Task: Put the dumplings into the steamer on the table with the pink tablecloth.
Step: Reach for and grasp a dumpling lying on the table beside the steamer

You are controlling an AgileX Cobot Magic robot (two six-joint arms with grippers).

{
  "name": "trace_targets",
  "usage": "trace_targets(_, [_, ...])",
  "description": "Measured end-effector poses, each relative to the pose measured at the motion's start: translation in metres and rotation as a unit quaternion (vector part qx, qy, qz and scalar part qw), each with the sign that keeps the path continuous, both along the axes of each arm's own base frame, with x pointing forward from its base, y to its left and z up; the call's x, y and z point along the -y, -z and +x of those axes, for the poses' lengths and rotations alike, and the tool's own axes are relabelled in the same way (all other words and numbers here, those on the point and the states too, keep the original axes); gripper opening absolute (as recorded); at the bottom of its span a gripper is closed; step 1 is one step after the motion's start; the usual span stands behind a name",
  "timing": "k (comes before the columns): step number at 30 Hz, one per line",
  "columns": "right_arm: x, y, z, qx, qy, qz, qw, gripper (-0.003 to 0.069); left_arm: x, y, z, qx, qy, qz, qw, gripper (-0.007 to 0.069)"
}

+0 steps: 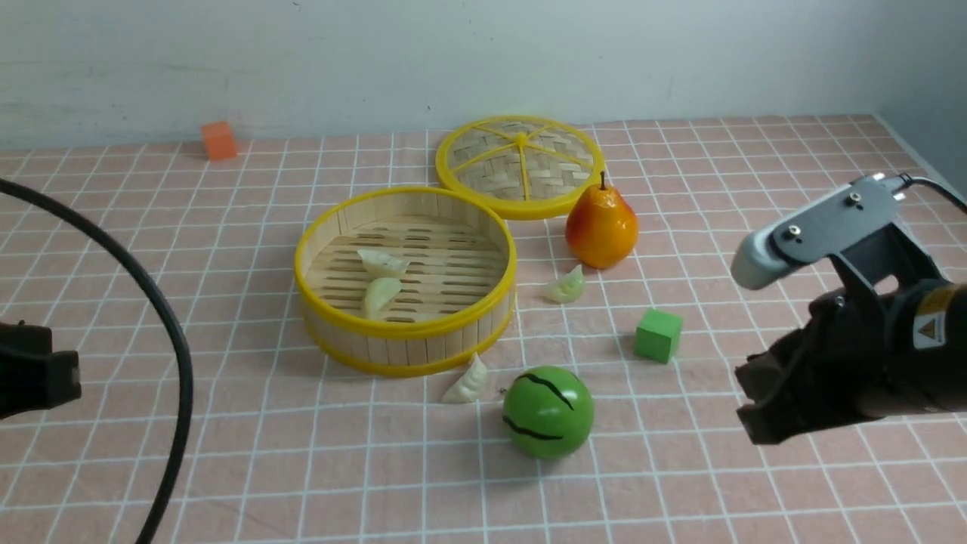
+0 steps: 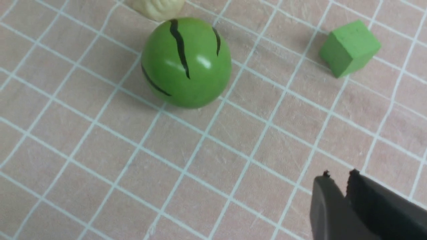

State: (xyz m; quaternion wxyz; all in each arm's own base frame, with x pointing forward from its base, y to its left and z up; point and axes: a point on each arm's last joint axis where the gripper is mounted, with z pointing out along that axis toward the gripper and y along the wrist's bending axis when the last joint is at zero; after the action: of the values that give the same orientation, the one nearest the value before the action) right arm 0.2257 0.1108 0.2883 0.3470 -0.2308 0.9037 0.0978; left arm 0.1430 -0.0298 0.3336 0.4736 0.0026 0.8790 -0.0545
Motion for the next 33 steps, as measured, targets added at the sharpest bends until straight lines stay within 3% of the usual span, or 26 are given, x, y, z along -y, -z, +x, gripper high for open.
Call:
trace_targets(18, [-0.010, 0.021, 0.021, -0.036, -0.019, -0.034, 0.999, 0.0094, 0.003, 0.013, 0.016, 0.007, 0.012, 0.032, 0.999, -0.0014])
trace_targets(33, [-0.005, 0.021, 0.023, -0.019, -0.026, -0.070, 0.997, 0.0098, 0.007, 0.015, 0.023, 0.011, 0.018, 0.025, 0.999, -0.0014])
